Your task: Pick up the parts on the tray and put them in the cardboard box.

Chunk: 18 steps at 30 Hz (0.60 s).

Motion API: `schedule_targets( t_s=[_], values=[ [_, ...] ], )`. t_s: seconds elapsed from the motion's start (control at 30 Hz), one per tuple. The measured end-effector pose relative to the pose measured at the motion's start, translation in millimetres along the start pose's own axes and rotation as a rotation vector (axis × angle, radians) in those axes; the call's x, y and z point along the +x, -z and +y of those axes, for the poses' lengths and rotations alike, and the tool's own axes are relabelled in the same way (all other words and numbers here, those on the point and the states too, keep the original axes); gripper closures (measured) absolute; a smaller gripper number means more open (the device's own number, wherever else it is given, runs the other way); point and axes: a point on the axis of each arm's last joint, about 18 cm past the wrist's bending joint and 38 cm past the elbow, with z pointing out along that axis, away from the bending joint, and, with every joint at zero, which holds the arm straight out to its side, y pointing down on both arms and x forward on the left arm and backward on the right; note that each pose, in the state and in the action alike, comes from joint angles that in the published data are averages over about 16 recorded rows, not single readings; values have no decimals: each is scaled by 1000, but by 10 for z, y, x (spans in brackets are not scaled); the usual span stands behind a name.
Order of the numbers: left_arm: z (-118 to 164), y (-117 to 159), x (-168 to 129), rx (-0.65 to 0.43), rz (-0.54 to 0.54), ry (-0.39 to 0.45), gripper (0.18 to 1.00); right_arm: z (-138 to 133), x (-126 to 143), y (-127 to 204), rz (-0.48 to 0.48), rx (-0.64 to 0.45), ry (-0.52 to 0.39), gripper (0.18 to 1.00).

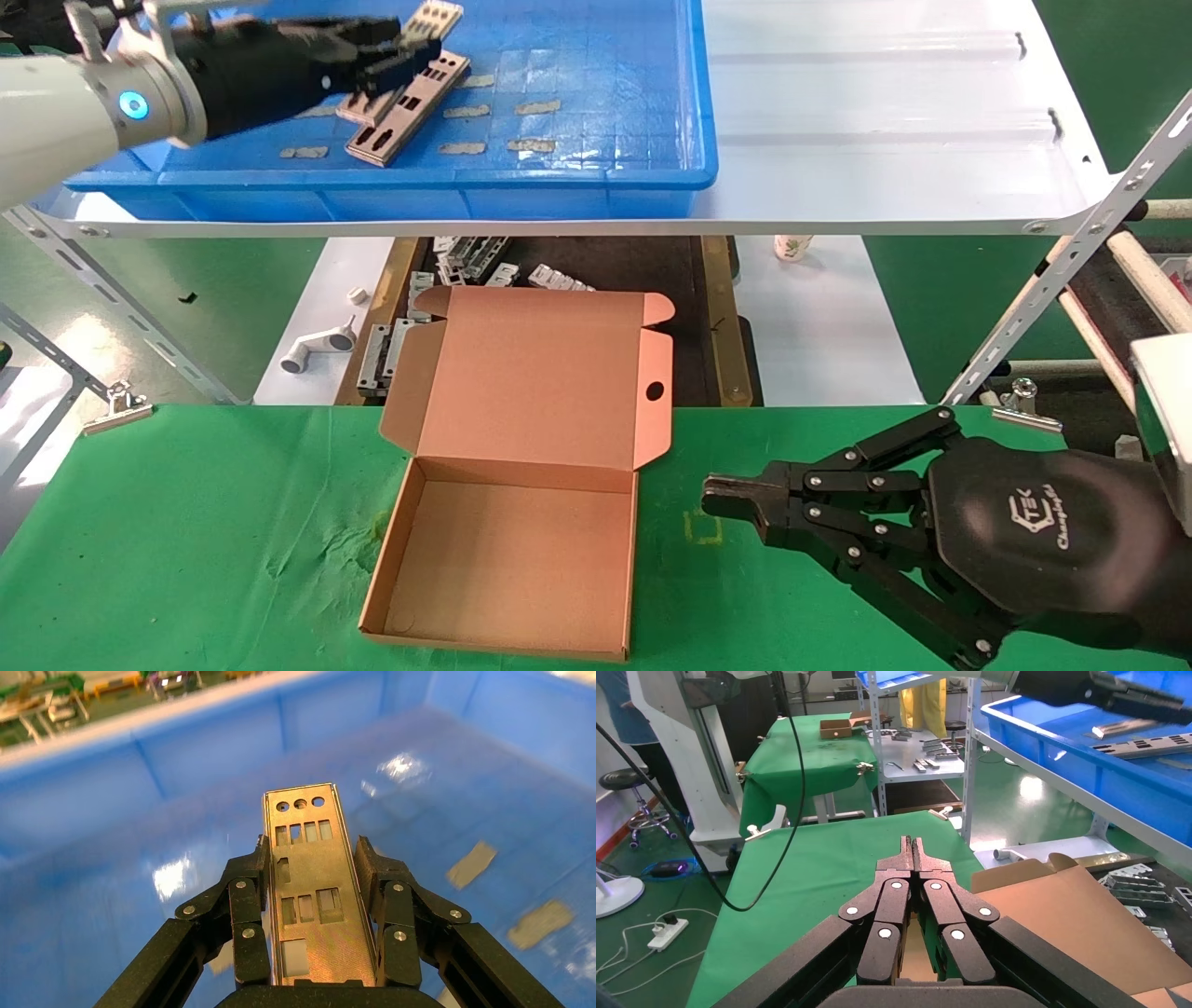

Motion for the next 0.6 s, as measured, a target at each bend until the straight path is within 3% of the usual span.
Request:
schedule_targets(
  t_s=[0.27,0.6],
  values=[
    [-71,34,-14,27,8,-15,723,0,0,0,0,0,0,988],
    [57,-66,42,0,-11,-11,723,0,0,0,0,0,0,988]
  ],
)
